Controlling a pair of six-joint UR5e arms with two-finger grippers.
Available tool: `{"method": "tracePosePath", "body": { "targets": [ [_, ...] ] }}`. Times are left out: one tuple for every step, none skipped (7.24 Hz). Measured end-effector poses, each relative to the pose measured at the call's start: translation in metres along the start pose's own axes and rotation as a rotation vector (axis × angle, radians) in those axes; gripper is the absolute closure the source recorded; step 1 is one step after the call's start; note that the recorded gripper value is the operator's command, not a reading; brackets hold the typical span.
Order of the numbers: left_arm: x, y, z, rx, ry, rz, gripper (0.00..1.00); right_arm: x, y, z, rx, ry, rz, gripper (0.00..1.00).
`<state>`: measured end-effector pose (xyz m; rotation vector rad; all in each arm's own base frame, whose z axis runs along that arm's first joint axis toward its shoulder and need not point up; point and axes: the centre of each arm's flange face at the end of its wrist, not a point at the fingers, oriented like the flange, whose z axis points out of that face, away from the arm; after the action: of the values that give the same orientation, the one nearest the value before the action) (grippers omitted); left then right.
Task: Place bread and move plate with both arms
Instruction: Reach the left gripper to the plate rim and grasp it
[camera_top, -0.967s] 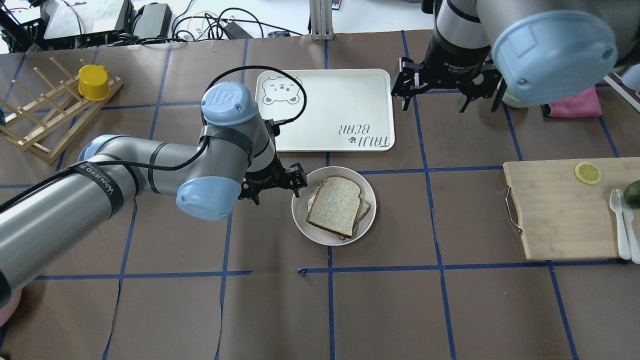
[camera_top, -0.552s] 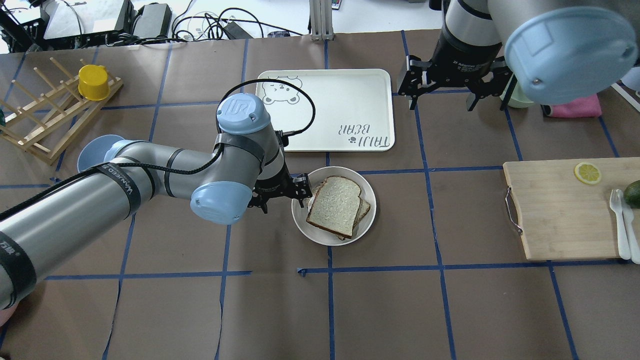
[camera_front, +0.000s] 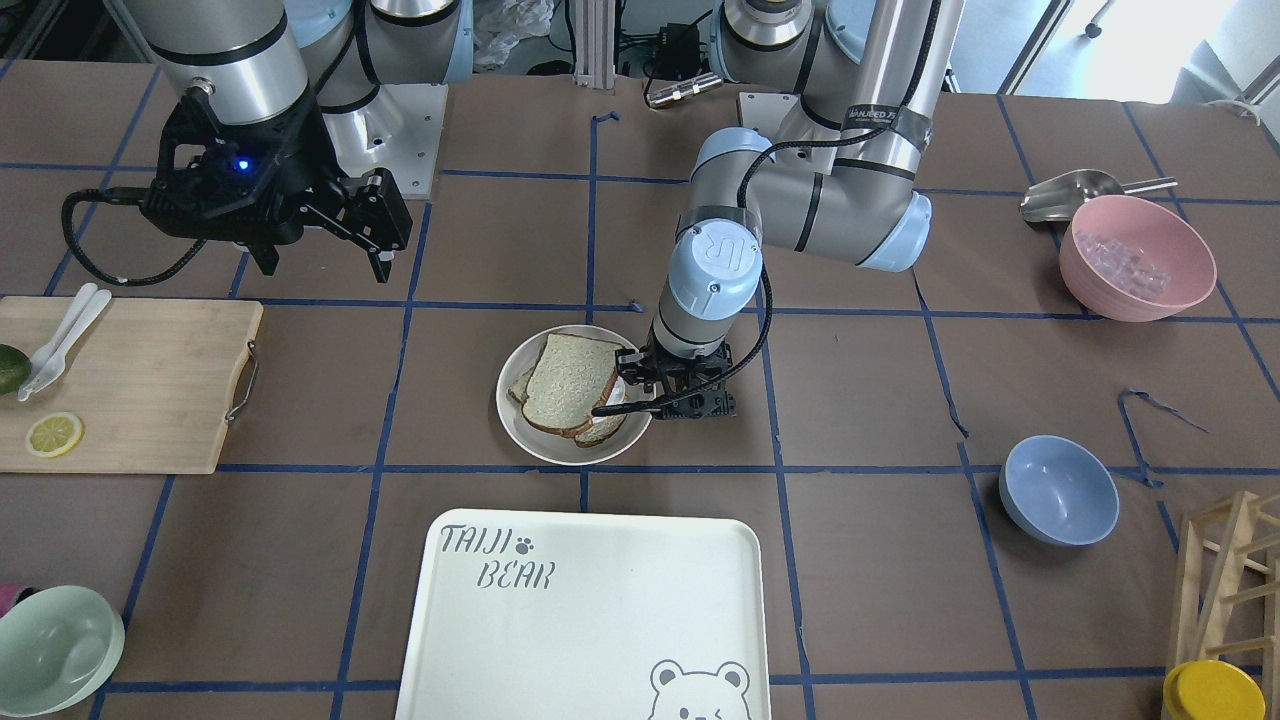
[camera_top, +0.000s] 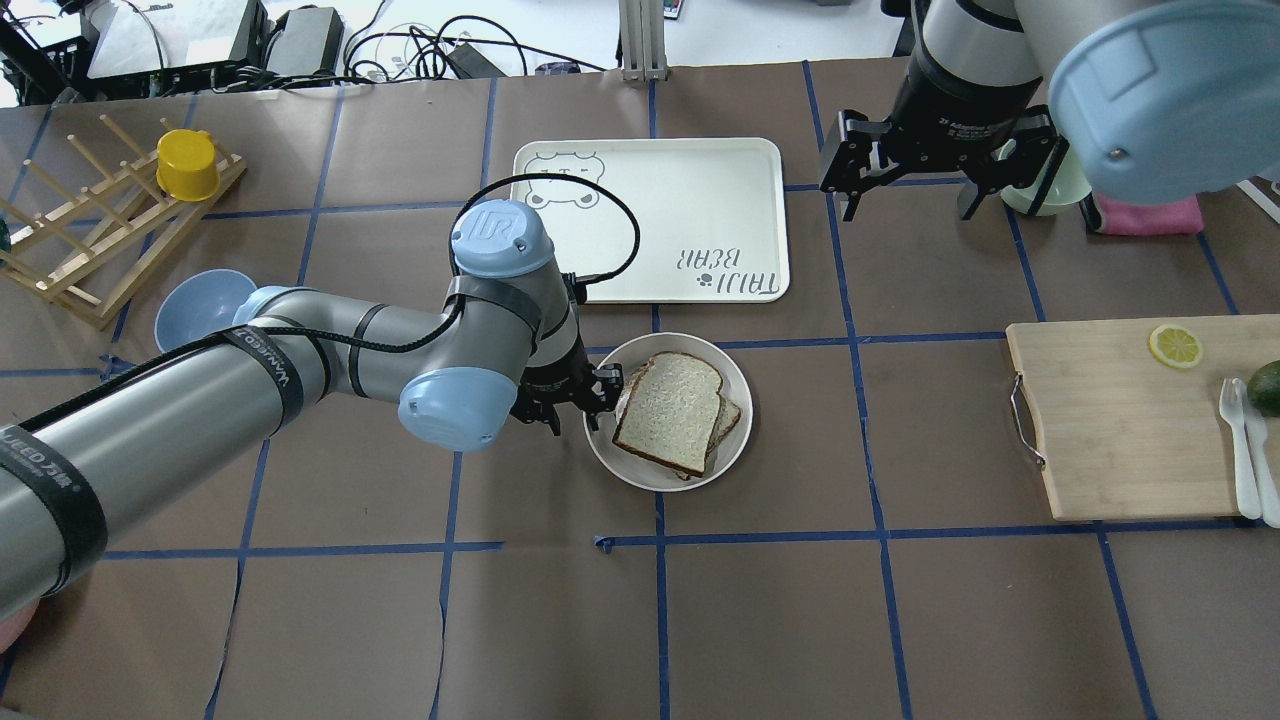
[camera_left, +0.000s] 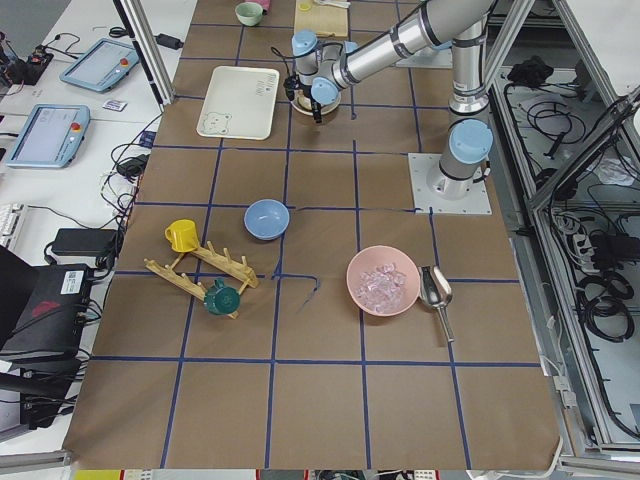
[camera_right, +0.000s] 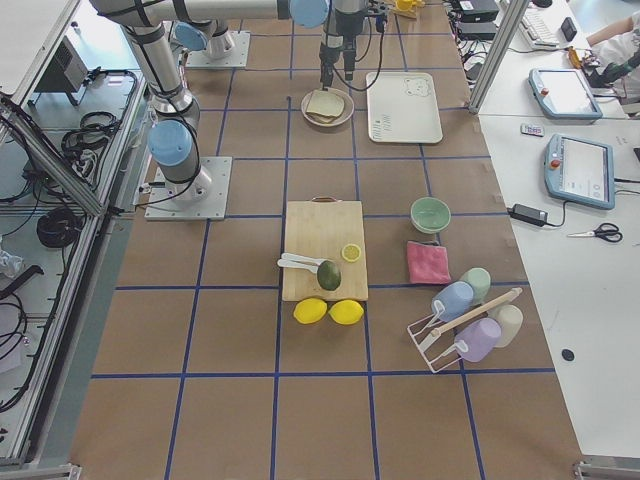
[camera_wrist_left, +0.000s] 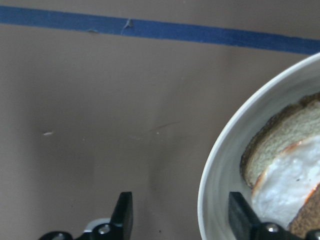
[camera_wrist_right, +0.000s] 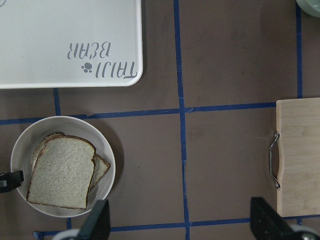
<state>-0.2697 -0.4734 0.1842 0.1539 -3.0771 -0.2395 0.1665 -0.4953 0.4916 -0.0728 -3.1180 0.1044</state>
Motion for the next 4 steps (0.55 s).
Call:
{"method": "tracePosePath", "body": {
  "targets": [
    [0.0005,-0.0013,0.0021,0.003,0.002,0.000,0.88,0.0005,0.0013,-0.0018,0.002,0.001,-0.014,0.00],
    [0.0009,-0.0022,0.0027,0.007,0.003,0.002,1.00,0.0011,0.0026,-0.0032,0.001,0.001,-0.033,0.00],
    [0.0015,-0.0029,0.0009,0.013,0.006,0.007,1.00,0.0016,0.0041,-0.0043,-0.002,0.002,-0.043,0.00],
    [0.0013,-0.0034,-0.0028,0.023,0.008,0.017,1.00,0.0026,0.0050,-0.0046,-0.005,0.009,-0.046,0.00]
  ]
}}
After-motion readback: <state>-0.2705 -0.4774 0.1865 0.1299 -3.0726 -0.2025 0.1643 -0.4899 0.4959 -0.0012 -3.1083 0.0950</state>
